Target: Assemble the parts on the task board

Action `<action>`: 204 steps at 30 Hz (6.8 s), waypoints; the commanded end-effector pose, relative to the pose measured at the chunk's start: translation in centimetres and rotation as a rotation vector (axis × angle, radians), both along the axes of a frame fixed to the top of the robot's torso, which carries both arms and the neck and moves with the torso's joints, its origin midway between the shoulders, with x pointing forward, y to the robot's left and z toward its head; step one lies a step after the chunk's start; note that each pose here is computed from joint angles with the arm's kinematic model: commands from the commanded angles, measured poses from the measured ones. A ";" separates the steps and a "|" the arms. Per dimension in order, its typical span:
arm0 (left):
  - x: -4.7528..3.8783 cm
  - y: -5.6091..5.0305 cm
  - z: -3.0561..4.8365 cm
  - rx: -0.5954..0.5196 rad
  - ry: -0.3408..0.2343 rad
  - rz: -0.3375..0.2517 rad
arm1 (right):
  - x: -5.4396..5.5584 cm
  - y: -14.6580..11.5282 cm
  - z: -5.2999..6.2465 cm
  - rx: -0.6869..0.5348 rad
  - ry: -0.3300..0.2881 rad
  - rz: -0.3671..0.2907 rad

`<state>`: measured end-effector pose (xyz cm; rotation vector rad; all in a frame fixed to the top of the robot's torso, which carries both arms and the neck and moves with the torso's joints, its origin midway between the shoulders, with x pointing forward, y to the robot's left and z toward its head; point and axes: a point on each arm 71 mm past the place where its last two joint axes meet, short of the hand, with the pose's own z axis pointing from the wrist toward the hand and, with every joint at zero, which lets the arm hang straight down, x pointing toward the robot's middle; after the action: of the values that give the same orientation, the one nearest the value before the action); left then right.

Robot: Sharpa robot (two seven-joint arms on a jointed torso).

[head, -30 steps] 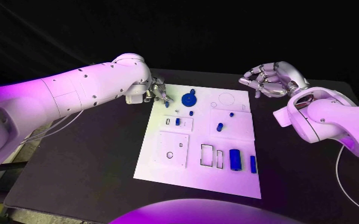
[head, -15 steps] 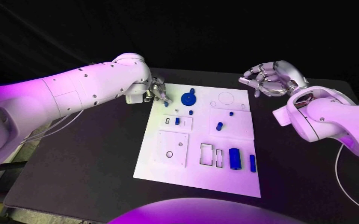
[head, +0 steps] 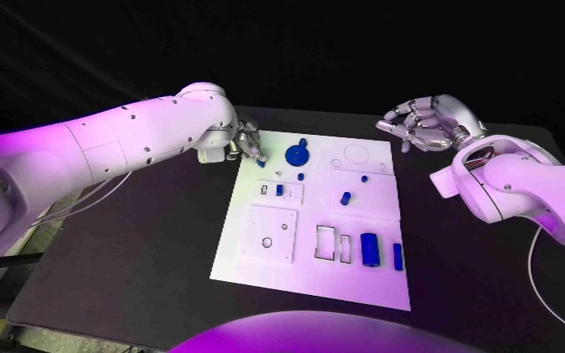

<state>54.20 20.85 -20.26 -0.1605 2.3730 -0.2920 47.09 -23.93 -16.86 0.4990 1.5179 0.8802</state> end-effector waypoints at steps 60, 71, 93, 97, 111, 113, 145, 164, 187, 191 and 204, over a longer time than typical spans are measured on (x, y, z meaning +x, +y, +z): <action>-7.63 -0.5 -1.21 -0.089 -0.105 -0.062 | 0.0 0.0 -0.4 -0.003 0.007 0.014; -7.71 -0.6 -1.64 -0.071 -0.087 -0.076 | -0.1 0.0 -0.4 -0.003 0.007 0.015; -7.89 -0.7 -1.90 -0.045 -0.067 -0.103 | -0.1 0.0 -0.4 -0.013 -0.001 0.021; -7.89 -0.7 -1.91 -0.046 -0.066 -0.104 | -0.1 0.0 -0.4 -0.013 -0.001 0.022; -7.83 -1.1 -2.06 -0.052 -0.060 -0.106 | -0.2 0.0 -0.4 -0.012 -0.001 0.022; -7.83 -1.2 -2.08 -0.052 -0.058 -0.107 | -0.2 0.0 -0.4 -0.012 -0.001 0.022; -7.60 -1.0 -2.26 -0.048 -0.048 -0.103 | -0.2 -0.1 -0.4 -0.010 -0.002 0.025; -7.35 -0.6 -2.32 -0.047 -0.052 -0.089 | -0.3 -0.2 -0.4 -0.010 -0.002 0.022; -7.12 -0.1 -0.59 -0.121 -0.112 -0.033 | -0.3 -0.2 -0.5 -0.009 0.004 0.027; -6.98 -0.1 0.06 -0.171 -0.150 0.001 | -0.3 -0.3 -0.5 -0.009 0.003 0.025; -6.23 -3.4 1.71 -0.477 -0.403 -0.144 | -0.3 -0.3 -0.5 -0.007 -0.002 0.021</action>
<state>47.74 18.22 -19.88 -0.1910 2.0671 -0.7086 46.88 -24.35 -17.36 0.4944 1.5263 0.8808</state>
